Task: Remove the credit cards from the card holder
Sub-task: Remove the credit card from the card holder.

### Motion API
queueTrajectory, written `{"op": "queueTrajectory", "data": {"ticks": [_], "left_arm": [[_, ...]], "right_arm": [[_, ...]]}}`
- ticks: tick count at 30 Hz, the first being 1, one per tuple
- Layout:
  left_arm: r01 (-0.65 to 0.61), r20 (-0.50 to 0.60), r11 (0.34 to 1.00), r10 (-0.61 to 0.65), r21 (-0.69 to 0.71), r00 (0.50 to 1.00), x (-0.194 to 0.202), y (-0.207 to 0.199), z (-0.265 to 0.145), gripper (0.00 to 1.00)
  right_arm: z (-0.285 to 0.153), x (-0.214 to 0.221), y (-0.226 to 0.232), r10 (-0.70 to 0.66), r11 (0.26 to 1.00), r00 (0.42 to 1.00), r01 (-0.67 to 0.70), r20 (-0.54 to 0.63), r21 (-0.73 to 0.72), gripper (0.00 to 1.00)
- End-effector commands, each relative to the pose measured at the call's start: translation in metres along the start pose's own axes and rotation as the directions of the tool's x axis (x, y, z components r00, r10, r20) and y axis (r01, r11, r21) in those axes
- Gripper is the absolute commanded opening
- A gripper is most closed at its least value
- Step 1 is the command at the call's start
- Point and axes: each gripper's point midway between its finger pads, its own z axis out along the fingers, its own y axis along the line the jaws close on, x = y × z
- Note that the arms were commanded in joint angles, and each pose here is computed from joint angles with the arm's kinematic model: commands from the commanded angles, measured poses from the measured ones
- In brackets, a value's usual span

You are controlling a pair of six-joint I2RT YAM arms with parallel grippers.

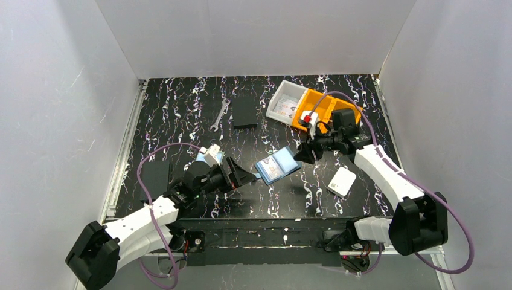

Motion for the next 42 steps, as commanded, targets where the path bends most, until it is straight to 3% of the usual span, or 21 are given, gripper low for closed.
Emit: {"op": "queueTrajectory", "data": {"ticks": [1, 13, 42], "left_arm": [[-0.010, -0.023, 0.999, 0.012, 0.052, 1.000, -0.002, -0.023, 0.003, 0.98], [-0.015, -0.051, 1.000, 0.016, 0.028, 0.999, 0.004, -0.024, 0.013, 0.98], [-0.068, -0.064, 0.997, 0.069, 0.030, 0.996, 0.003, -0.036, 0.027, 0.98]], "right_arm": [[-0.008, -0.018, 0.004, 0.008, 0.999, 0.989, -0.003, 0.146, -0.037, 0.55], [-0.007, 0.000, 0.002, 0.102, 0.994, 0.975, -0.090, 0.197, -0.069, 0.58], [0.003, 0.025, 0.001, 0.146, 0.987, 0.972, -0.131, 0.185, -0.091, 0.60]]}}
